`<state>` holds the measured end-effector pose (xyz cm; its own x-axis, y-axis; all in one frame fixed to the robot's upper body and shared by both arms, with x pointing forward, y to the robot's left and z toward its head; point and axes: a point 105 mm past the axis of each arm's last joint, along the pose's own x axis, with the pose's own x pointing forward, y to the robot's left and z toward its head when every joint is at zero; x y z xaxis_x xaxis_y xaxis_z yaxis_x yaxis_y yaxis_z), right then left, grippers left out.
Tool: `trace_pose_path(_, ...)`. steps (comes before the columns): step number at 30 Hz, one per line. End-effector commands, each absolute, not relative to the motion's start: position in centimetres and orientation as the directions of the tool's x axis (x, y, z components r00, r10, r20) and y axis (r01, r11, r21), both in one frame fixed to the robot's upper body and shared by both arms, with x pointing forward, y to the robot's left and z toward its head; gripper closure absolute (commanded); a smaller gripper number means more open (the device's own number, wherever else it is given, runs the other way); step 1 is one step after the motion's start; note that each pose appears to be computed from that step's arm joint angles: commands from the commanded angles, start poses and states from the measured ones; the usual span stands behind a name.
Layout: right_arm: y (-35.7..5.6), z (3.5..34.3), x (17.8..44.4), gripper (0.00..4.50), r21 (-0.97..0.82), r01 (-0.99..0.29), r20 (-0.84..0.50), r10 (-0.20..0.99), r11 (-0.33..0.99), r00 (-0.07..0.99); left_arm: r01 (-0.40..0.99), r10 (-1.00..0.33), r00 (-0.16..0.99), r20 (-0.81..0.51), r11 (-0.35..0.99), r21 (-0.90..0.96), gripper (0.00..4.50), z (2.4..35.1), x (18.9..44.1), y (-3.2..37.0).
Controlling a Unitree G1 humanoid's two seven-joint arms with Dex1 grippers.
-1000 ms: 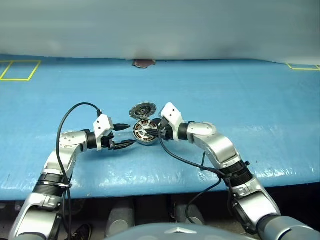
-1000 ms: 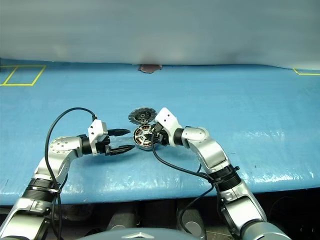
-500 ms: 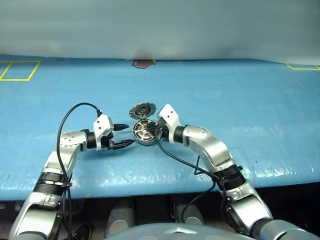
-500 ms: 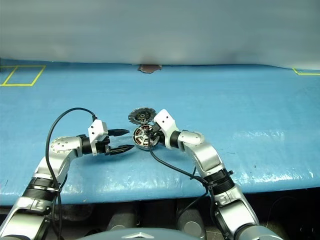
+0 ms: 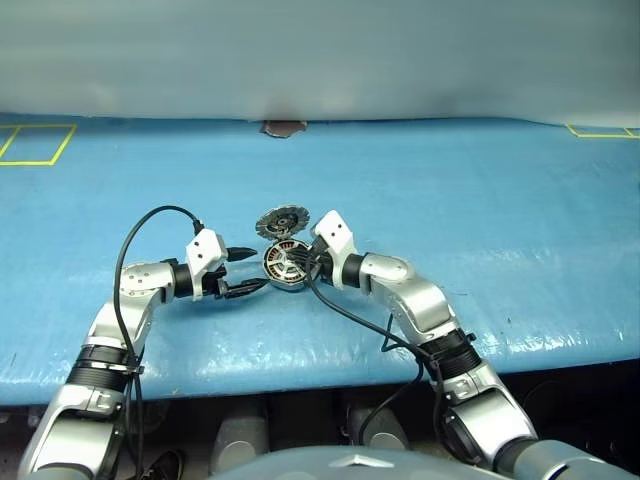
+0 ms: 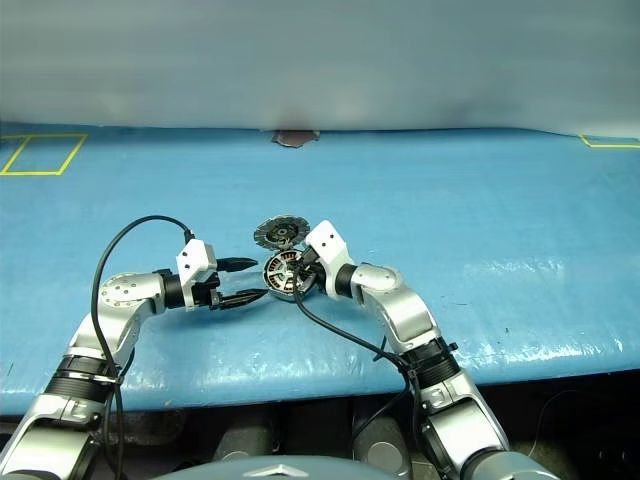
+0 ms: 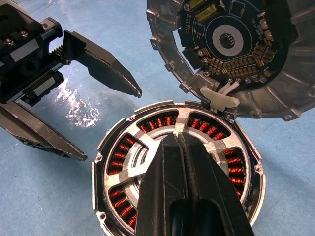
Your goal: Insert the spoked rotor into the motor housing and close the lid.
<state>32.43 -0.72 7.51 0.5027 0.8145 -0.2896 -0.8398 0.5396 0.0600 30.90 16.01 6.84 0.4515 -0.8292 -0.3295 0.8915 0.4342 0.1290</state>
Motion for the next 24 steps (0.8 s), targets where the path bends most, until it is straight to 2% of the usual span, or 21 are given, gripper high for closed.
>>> trace_pose_path(1,-1.8,5.2,32.1,4.45,0.069,-0.815,-0.375,0.772,0.575,0.513,0.895,-0.84,0.447,-0.308,0.419,0.154,0.99,7.6,31.0,15.5)
trace_pose_path(5,-2.8,5.8,33.4,4.45,0.059,-0.757,-0.346,0.725,0.65,0.595,0.897,-0.843,0.443,-0.306,0.415,0.154,0.99,7.6,31.1,15.4)
trace_pose_path(9,-3.0,7.3,34.1,4.45,0.086,-0.738,-0.285,0.726,0.669,0.626,0.898,-0.844,0.44,-0.306,0.414,0.15,0.99,7.5,31.1,15.3)
trace_pose_path(18,-2.3,8.3,33.4,4.45,0.066,-0.766,-0.239,0.756,0.639,0.61,0.897,-0.845,0.442,-0.301,0.416,0.148,0.99,7.5,31.1,15.2)
trace_pose_path(20,-2.1,8.9,33.1,4.45,0.047,-0.778,-0.221,0.766,0.626,0.603,0.896,-0.844,0.444,-0.302,0.418,0.149,0.99,7.5,31.1,15.3)
trace_pose_path(24,-1.4,12.1,31.6,4.45,-0.079,-0.839,-0.174,0.822,0.538,0.543,0.897,-0.846,0.442,-0.299,0.415,0.151,0.99,7.7,31.1,15.3)
